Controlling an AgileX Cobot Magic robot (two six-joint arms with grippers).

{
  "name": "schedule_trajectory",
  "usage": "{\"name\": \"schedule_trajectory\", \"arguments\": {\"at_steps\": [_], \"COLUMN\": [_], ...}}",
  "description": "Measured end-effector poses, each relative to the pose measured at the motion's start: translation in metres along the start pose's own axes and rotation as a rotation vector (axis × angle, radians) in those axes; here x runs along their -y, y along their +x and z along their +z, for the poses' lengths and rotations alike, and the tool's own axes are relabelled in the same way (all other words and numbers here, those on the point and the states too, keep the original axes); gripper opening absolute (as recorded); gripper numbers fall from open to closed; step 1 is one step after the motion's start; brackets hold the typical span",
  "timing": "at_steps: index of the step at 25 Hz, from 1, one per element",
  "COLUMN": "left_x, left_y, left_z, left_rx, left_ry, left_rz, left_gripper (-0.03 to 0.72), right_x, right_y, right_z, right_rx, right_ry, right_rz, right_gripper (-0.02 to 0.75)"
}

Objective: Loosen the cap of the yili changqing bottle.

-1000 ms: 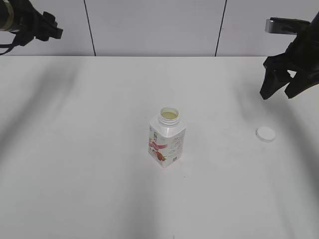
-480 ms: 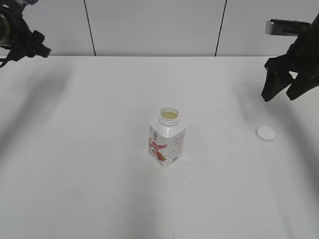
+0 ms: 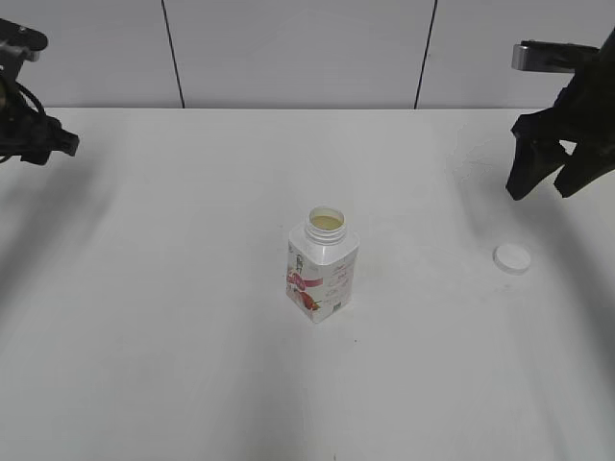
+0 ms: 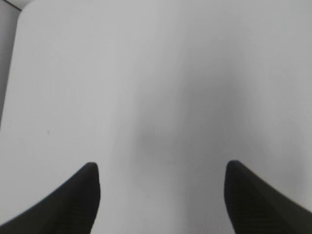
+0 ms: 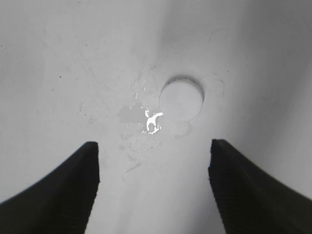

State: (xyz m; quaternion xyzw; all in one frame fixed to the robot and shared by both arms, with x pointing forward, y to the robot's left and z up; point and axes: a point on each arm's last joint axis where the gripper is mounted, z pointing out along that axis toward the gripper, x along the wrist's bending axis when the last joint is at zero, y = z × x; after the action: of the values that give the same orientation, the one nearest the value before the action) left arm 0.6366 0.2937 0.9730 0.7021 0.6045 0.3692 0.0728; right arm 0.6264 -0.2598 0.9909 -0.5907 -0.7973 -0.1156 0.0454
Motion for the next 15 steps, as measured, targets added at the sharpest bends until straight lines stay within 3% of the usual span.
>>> {"name": "schedule_trajectory", "arguments": {"at_steps": [8, 12, 15], "left_x": [-0.005, -0.009, -0.013], "left_y": [-0.001, -0.007, -0.010], "left_z": [-0.020, -0.027, -0.033], "left_rx": [0.128, 0.227, 0.300], "left_ry": [0.047, 0.111, 0.153], "left_rz": [-0.157, -0.201, -0.189], "left_gripper": [0.489, 0.489, 0.489], "right_x": [0.003, 0.004, 0.005], "right_y": [0.001, 0.002, 0.002], "right_z": [0.000, 0.000, 0.000], "right_rx": [-0.012, -0.016, -0.018], "right_ry": [0.033, 0.046, 0.055], "right_rz": [-0.001, 0.030, 0.076], "right_gripper": [0.552, 0.552, 0.552]}}
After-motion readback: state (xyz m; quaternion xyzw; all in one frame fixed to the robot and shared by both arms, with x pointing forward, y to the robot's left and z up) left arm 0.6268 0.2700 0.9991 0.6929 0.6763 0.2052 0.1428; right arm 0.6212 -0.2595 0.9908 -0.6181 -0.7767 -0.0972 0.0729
